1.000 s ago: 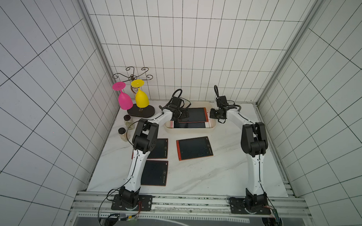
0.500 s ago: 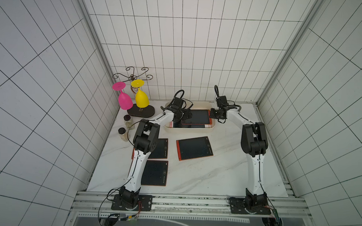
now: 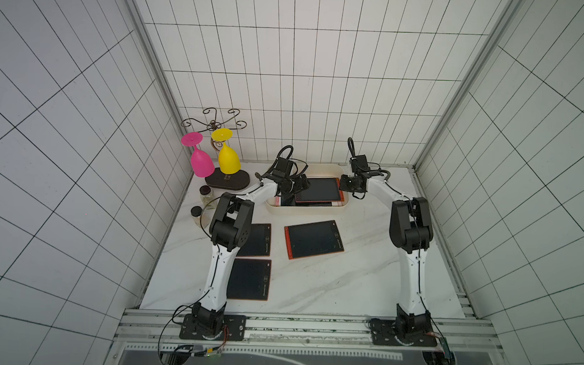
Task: Take out the writing tablet from the storage box
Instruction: Pick up the writing tablet from the storage box.
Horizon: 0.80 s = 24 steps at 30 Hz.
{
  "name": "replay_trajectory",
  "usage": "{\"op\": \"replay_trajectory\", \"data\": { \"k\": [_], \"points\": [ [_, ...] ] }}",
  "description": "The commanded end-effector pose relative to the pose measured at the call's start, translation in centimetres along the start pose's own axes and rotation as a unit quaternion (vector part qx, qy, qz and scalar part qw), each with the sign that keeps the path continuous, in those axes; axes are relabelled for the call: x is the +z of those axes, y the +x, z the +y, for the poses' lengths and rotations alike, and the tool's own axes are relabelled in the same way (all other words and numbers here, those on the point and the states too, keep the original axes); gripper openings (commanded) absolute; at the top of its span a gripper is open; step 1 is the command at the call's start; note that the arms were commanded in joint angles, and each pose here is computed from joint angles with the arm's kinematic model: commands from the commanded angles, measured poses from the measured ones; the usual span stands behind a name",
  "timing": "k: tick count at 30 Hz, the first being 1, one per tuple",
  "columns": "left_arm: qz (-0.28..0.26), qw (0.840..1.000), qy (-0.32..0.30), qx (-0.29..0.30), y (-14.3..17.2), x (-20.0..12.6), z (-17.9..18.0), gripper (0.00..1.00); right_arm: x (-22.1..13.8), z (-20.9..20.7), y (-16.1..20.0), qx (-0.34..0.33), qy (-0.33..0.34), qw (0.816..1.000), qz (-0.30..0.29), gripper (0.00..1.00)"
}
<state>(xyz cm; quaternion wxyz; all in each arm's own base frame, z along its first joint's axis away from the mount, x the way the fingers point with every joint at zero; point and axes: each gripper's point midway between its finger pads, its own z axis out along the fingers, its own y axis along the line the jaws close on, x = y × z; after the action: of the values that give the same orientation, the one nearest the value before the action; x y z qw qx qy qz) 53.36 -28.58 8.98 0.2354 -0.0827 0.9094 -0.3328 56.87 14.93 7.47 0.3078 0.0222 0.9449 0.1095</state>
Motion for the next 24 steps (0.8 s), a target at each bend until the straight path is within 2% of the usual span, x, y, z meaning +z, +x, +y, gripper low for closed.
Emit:
{"op": "replay_trajectory", "data": {
  "k": [1, 11, 24],
  "points": [
    [-0.002, 0.994, 0.111, 0.009, -0.2, -2.7, -6.9, 0.92, -0.6, 3.4, -0.3, 0.007, -0.069, 0.998, -0.011, 0.00],
    [-0.008, 0.987, 0.159, -0.015, -0.9, -4.6, -8.4, 0.92, -0.6, 3.5, -0.5, 0.009, -0.073, 0.997, -0.019, 0.00],
    [-0.012, 0.981, 0.191, -0.039, -0.7, -5.0, -8.6, 0.92, -0.6, 3.4, -0.2, 0.012, -0.076, 0.997, -0.017, 0.00]
  ]
}}
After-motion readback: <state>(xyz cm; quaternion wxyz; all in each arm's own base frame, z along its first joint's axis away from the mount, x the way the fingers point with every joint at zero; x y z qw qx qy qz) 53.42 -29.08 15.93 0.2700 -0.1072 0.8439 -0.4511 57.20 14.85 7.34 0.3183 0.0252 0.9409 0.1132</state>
